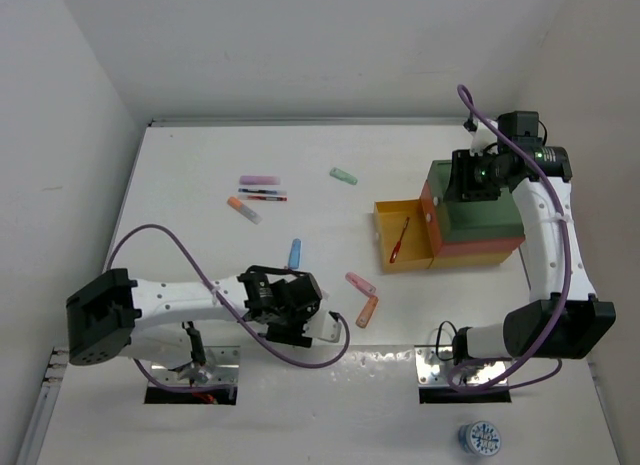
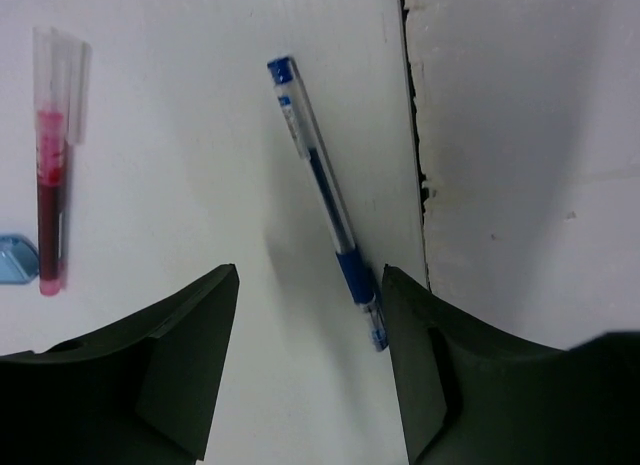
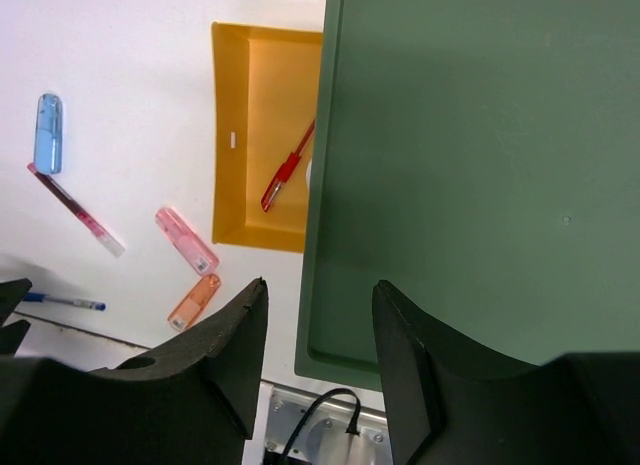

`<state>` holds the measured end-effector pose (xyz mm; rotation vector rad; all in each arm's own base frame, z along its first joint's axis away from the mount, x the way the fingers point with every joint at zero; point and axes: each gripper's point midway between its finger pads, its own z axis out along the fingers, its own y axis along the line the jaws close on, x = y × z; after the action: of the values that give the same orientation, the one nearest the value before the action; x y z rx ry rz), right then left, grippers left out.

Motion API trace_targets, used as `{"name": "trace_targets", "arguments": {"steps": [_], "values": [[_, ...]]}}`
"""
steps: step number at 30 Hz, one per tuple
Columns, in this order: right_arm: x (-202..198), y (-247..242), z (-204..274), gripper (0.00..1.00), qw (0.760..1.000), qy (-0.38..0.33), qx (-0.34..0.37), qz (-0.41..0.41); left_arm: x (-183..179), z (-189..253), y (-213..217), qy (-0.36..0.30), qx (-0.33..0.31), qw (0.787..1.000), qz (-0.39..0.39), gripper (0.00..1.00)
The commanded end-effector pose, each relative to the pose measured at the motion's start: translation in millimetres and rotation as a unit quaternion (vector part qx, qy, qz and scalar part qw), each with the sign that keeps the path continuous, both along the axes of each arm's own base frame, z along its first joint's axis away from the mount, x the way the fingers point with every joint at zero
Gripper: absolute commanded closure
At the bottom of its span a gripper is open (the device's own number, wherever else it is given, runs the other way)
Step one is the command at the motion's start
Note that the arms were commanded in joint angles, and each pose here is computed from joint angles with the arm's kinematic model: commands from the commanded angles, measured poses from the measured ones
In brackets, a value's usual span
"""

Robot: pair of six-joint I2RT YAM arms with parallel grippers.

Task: Sort the stationery into containers
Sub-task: Pick up the pen from the corner of the board.

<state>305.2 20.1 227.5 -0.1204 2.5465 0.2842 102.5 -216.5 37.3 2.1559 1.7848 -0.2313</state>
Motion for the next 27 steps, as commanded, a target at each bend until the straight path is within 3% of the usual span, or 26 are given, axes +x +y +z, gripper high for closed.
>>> {"name": "trace_targets", "arguments": {"steps": [1,12,18,23,26,27], "values": [[-3,-1,5,0.54,1.000,-0.011,-0.009,0.007,-2,5,-20,-0.005,-0.013,1.000,-0.009,0.35],[-5,-3,-2,0.54,1.000,-0.003,-0.016,0.008,8,-26,-24,-0.028,0.051,0.998,0.011,0.45],[-5,-4,-3,0.54,1.000,0.000,-0.019,0.010,15,-37,-23,-0.054,0.059,0.997,0.018,0.69],[-5,-4,-5,0.54,1.000,0.002,-0.019,0.010,21,-30,-40,-0.063,0.016,0.997,0.047,0.85],[-3,-3,-5,0.54,1.000,0.002,-0.014,0.009,25,7,-76,-0.037,-0.052,0.997,0.049,0.93],[-3,-2,-5,0.54,1.000,0.002,-0.013,0.009,35,39,-101,-0.044,-0.100,0.993,0.050,0.95]]}}
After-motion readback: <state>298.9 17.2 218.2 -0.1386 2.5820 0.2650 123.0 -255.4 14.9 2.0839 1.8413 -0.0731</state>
